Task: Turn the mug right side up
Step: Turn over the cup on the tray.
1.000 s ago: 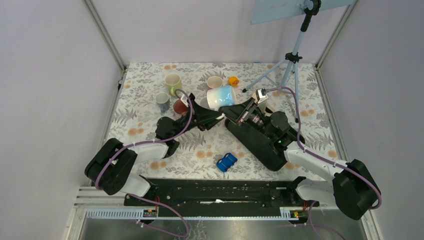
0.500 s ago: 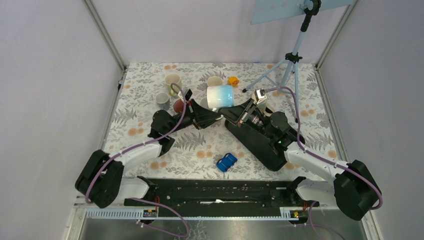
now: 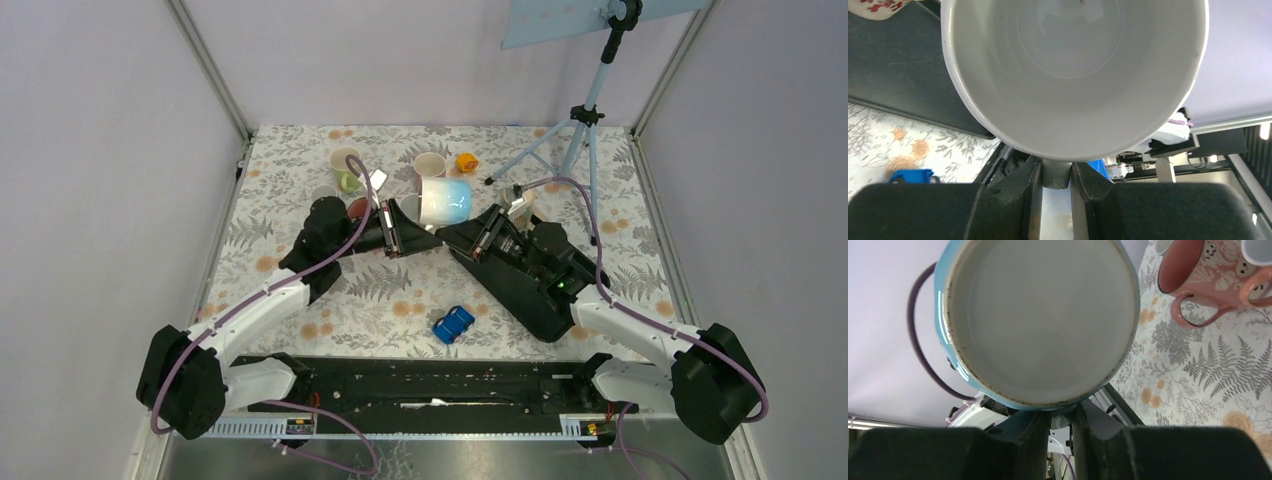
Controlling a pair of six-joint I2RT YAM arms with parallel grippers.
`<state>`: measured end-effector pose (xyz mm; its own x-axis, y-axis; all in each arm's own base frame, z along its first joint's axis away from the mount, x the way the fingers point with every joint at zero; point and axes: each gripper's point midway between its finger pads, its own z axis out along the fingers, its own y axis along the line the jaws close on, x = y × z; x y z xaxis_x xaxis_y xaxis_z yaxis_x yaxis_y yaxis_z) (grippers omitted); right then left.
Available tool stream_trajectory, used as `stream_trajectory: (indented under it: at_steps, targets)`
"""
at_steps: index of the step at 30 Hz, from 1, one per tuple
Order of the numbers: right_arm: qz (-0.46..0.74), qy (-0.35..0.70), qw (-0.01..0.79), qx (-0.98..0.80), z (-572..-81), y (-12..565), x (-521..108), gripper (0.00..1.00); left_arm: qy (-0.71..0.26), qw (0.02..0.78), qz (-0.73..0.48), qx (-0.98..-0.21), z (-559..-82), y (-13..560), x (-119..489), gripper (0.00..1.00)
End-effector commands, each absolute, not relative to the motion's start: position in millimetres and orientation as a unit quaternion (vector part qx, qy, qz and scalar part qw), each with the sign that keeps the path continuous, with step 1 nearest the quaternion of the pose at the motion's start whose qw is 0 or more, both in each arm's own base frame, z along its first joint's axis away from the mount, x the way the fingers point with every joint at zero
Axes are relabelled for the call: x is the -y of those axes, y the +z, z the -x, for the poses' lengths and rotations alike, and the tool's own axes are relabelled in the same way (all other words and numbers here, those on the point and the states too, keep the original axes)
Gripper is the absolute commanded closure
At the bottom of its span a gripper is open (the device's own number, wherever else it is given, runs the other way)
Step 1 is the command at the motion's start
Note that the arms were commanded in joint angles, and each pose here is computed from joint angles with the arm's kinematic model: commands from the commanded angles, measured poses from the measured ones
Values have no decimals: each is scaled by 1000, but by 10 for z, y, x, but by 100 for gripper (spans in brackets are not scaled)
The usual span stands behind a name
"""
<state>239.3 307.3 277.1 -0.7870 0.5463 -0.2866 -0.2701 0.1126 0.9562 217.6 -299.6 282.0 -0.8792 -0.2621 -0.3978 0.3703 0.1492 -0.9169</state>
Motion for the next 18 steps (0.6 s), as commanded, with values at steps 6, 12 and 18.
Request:
stream_trajectory:
  at_steps: [6,12,18]
  targets:
    - [-74,632,344,-691,-2410,2788,-3076,60,-599,311,-69,-735,-2278,2936,2885,100]
    - [-71,601,345,-717,-2443,2623,-3060,49,-571,312,-65,-757,-2301,2851,2837,100]
    - [-60,584,337,-736,-2435,2476,-3079,40,-536,329,-59,-775,-2336,2798,2744,100]
